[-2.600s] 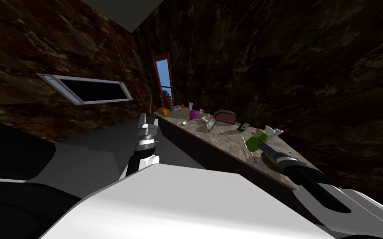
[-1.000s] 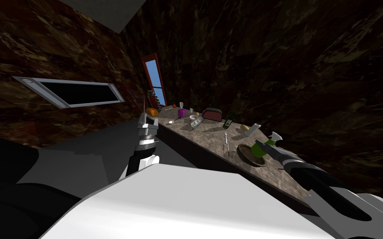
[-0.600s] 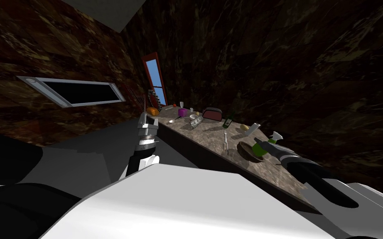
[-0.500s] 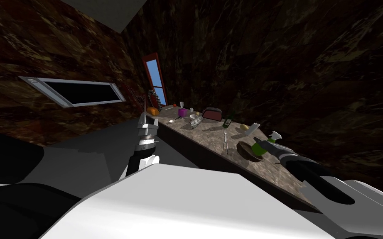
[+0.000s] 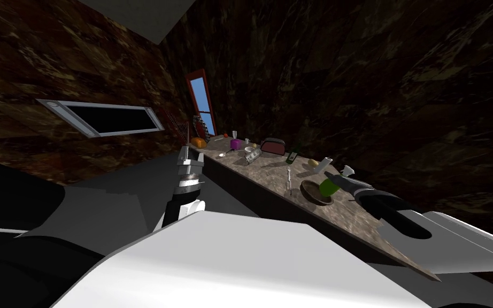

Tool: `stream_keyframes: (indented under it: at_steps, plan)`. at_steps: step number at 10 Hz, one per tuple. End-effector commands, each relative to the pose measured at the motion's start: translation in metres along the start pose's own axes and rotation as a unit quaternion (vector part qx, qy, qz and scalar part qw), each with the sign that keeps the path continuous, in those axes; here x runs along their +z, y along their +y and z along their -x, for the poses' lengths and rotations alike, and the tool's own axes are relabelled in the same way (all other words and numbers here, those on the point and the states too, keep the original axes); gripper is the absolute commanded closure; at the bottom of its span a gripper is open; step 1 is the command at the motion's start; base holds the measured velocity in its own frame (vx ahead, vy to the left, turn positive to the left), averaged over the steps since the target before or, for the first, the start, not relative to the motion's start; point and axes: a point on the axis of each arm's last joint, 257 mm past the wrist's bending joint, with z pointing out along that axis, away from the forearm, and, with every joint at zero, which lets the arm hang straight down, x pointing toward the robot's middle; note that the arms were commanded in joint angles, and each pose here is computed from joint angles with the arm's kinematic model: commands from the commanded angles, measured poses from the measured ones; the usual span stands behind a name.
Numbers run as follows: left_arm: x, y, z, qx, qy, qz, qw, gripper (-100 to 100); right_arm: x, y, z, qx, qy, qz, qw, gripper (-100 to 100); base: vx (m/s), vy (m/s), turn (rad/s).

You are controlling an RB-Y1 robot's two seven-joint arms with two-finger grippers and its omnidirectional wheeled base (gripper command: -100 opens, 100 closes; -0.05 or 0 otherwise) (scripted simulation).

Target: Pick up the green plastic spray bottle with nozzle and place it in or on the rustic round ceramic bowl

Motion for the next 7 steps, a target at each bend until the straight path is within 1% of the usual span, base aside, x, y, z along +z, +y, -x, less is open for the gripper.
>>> stream_keyframes:
  at_steps: [1,2,3,4,5,6,7]
  plan:
    - [0.0,0.0,0.0,0.0,0.0,0.0,1.0,0,0.005,0.005,0.009,0.0,0.0,-0.002,1.0,-100,-0.053,-0.016,0.014]
    - [0.0,0.0,0.0,0.0,0.0,0.0,1.0,0,0.008,0.005,0.015,0.006,-0.001,-0.008,1.0,-100,-0.073,-0.016,0.026]
    - [0.0,0.0,0.0,0.0,0.0,0.0,1.0,0,0.009,0.01,0.017,-0.003,-0.001,-0.003,1.0,-100,-0.055,-0.01,0.012]
    - [0.0,0.0,0.0,0.0,0.0,0.0,1.0,0,0.012,0.012,0.024,0.001,-0.003,-0.007,1.0,-100,-0.039,-0.01,0.011]
    - [0.0,0.0,0.0,0.0,0.0,0.0,1.0,0,0.013,0.015,0.025,-0.003,-0.003,-0.005,1.0,-100,-0.033,-0.01,0.011]
    - [0.0,0.0,0.0,0.0,0.0,0.0,1.0,0,0.016,0.018,0.032,-0.002,-0.005,-0.008,1.0,-100,-0.044,-0.01,0.015]
    - [0.0,0.0,0.0,0.0,0.0,0.0,1.0,0,0.015,0.018,0.028,-0.003,-0.004,-0.005,1.0,-100,-0.022,-0.006,0.009]
